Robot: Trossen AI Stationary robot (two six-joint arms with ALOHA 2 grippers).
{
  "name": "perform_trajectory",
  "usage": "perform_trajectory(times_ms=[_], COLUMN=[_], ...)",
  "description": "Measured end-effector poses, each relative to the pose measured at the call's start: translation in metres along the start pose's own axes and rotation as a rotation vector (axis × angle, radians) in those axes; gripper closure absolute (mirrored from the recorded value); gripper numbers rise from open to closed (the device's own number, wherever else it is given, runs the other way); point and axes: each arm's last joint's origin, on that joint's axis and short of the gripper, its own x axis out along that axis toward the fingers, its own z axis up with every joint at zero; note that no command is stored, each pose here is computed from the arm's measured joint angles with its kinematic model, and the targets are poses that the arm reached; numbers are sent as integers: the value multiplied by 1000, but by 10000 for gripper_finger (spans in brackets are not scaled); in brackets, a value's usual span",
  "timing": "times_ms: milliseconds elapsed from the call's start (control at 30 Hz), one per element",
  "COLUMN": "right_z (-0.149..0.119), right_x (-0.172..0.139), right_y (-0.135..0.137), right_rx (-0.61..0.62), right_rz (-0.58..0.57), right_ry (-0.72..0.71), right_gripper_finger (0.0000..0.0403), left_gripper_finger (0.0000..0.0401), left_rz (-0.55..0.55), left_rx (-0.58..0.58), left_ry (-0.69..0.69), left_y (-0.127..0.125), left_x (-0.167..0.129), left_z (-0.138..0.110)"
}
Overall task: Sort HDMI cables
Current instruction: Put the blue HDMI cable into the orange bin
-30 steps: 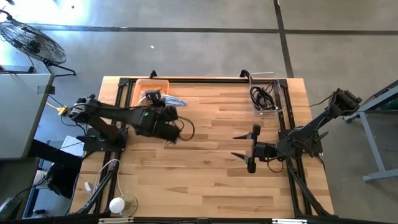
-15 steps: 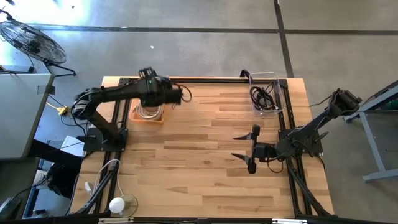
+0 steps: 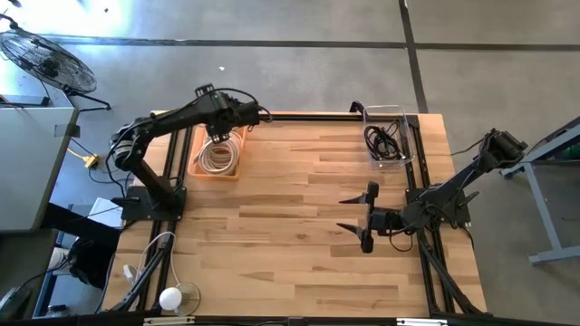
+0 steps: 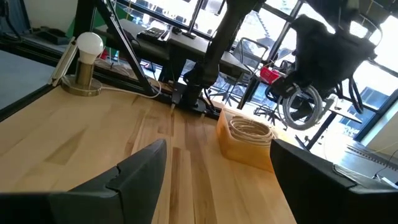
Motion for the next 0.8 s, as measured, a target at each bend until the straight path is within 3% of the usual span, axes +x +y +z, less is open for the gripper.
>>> perform_trajectory(times_ms=[367,800], right_z=[-2,-4], right_x=[0,0], right_y=[1,1], right_rx=[3,-6], right_rz=[5,11], right_ry=[16,34], right_gripper_finger=[123,123], left_gripper_finger=[378,372], left_rz=[-68,-144], left_rx=[143,277], left_ry=[-8,84], left_y=[-27,-45], left_x=[19,39], left_z=[37,49])
